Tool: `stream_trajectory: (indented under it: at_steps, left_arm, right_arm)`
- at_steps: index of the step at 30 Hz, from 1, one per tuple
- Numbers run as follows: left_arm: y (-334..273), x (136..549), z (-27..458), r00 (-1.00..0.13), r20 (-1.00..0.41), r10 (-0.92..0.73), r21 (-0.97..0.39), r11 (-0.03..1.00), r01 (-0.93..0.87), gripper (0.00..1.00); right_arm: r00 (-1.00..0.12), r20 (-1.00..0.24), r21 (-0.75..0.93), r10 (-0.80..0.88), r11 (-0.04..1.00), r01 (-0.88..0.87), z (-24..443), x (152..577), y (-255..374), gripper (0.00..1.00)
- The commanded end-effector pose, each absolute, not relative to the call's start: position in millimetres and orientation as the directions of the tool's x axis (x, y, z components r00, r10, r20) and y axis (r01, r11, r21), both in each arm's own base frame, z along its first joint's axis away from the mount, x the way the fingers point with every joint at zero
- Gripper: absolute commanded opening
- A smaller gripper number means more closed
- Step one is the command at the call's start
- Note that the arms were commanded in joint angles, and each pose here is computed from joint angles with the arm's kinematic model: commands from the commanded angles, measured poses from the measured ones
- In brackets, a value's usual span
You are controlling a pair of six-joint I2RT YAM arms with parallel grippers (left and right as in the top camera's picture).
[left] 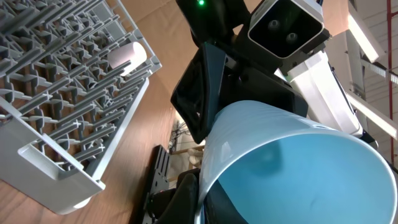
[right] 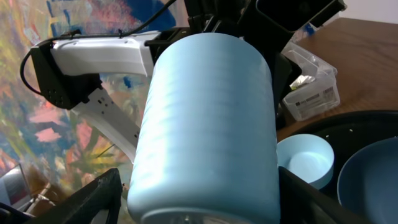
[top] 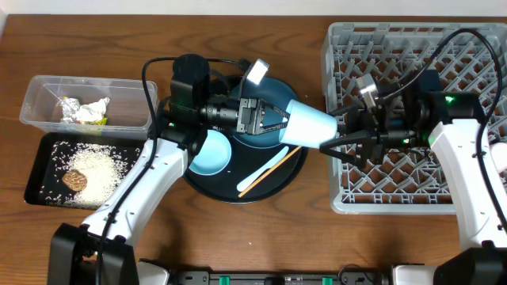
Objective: Sort waste into correct bins and load items into the dishwasher rack
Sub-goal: 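Lift the light-blue cup and pass it to the right gripper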
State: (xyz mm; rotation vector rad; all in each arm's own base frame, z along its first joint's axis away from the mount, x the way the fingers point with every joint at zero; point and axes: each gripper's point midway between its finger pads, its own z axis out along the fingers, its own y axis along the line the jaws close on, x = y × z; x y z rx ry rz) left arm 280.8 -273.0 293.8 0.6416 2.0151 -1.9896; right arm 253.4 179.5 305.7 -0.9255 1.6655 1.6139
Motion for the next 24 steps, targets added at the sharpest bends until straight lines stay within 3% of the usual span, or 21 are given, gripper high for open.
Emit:
stream_trajectory:
  at_steps: [1, 8, 24]
  left_arm:
    - [-273.9, 281.3, 304.0, -0.861, -0.489, 0.137, -0.871, -0.032, 0.489, 0.06]
    - [-279.0, 276.5, 304.1, -0.858, -0.490, 0.152, -0.871, -0.040, 0.490, 0.06]
    - [-279.0, 276.5, 304.0, -0.859, -0.490, 0.152, -0.871, -0.040, 0.490, 0.06]
  right_arm:
    - [-0.514, -0.857, 0.515, -0.036, -0.036, -0.856, 316.7, 248.7, 184.6, 0.69]
    - [-0.505, -0.862, 0.507, -0.038, -0.040, -0.861, 316.7, 248.6, 185.8, 0.63]
    - [-0.468, -0.883, 0.469, -0.040, -0.039, -0.882, 316.1, 252.0, 185.9, 0.36]
